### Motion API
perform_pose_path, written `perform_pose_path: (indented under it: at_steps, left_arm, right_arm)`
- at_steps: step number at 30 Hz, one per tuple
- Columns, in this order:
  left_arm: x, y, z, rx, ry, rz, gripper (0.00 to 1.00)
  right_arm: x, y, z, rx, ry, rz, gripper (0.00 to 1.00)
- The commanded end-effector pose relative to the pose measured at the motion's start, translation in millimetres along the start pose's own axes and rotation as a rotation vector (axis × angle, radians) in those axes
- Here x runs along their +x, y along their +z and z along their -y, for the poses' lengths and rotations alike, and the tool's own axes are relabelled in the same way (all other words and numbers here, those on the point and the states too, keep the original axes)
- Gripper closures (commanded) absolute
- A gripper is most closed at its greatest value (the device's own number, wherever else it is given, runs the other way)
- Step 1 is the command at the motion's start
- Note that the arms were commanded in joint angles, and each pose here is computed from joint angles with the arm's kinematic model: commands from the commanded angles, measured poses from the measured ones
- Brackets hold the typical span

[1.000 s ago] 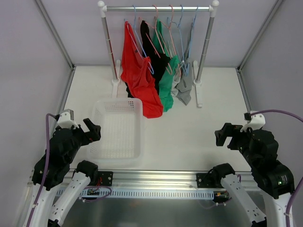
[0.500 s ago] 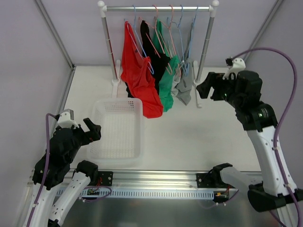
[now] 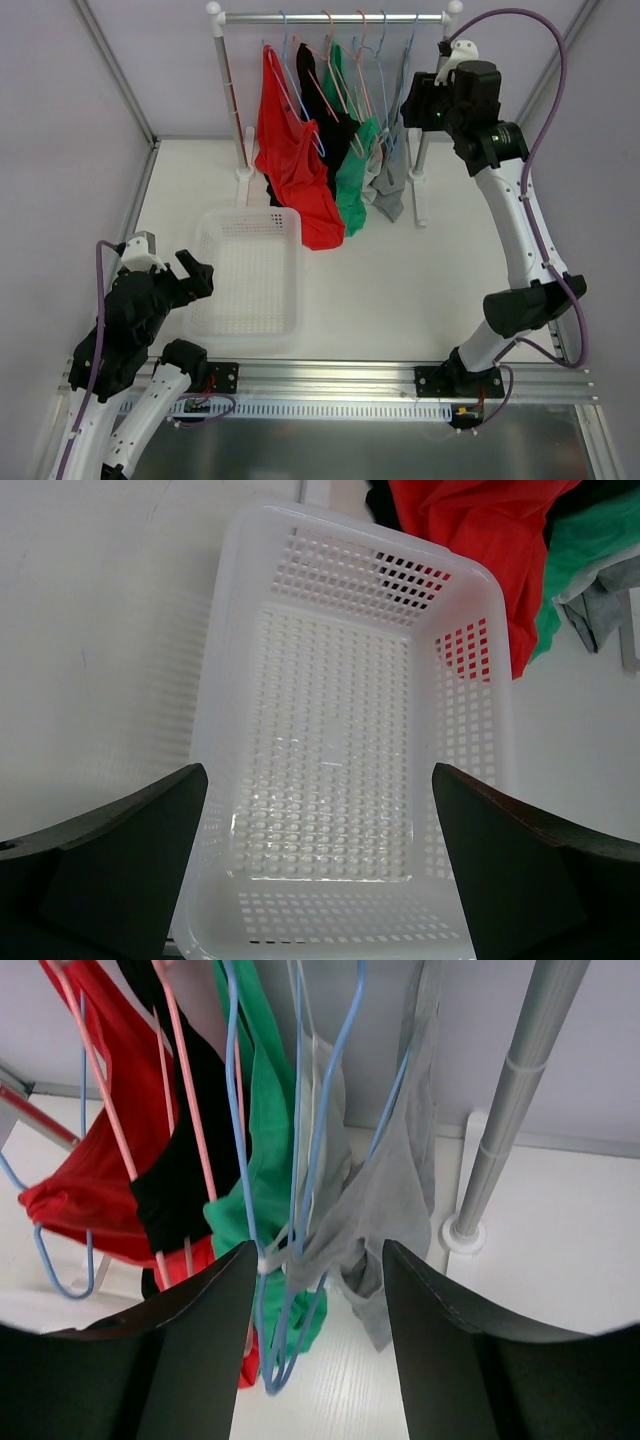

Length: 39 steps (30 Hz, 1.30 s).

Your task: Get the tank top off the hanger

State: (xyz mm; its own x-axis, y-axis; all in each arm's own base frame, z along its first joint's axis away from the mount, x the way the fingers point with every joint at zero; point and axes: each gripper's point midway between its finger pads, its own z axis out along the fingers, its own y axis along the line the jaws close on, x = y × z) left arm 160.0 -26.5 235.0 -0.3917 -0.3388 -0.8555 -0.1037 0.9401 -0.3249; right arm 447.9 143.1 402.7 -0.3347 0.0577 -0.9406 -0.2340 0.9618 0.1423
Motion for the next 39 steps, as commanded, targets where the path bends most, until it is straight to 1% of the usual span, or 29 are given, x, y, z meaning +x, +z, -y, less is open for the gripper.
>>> perform_pose_path:
  at_steps: [1,6,7,8,10,12,15,16,19,20,21,22,27,35,39]
  left_arm:
    - [-6,-1,0,0.003,-0.01,0.036,0.01]
    - [-7,-2,0,0.009,-0.013,0.046,0.01]
    - [-7,-2,0,0.008,-0.015,0.048,0.01]
    - [-7,-3,0,0.011,-0.017,0.054,0.01]
    - [-7,-3,0,0.01,-0.015,0.052,0.01]
    - [-7,-4,0,0.014,-0.017,0.057,0.01]
    - [-7,-5,0,0.018,-0.02,0.06,0.01]
    - [-8,-5,0,0.019,-0.019,0.062,0.01]
    - [-8,-6,0,0.022,-0.022,0.068,0.01]
    - [-8,-6,0,0.023,-0.021,0.069,0.01]
    - [-9,-7,0,0.026,-0.024,0.075,0.02]
    - [-9,-7,0,0.026,-0.024,0.077,0.01]
    - [-9,-8,0,0.029,-0.025,0.084,0.01]
    - [-8,-6,-1,0.023,-0.02,0.077,0.01]
    - [-8,-6,-1,0.019,-0.018,0.073,0.02]
  right_arm:
    - [-36,8,5,0.035,-0.021,0.095,0.43]
    - [-32,40,9,0.061,-0.026,0.078,0.5]
    - [-31,47,10,0.064,-0.024,0.074,0.53]
    - [-30,50,10,0.069,-0.022,0.072,0.58]
    - [-30,53,12,0.08,-0.013,0.073,0.62]
    - [-32,53,13,0.086,0.003,0.083,0.64]
    - [-37,49,15,0.104,0.017,0.102,0.73]
    - [-38,49,15,0.106,0.017,0.107,0.79]
    - [-35,50,19,0.128,0.014,0.099,0.9]
    - [-34,49,19,0.128,0.014,0.098,0.91]
    - [-35,48,20,0.131,0.011,0.1,0.94]
    - [-35,47,19,0.129,0.01,0.101,1.0]
    - [-46,37,16,0.118,0.008,0.133,1.0]
    - [-89,-4,11,0.082,-0.019,0.26,1.0]
    - [-96,-21,15,0.059,0.005,0.281,1.0]
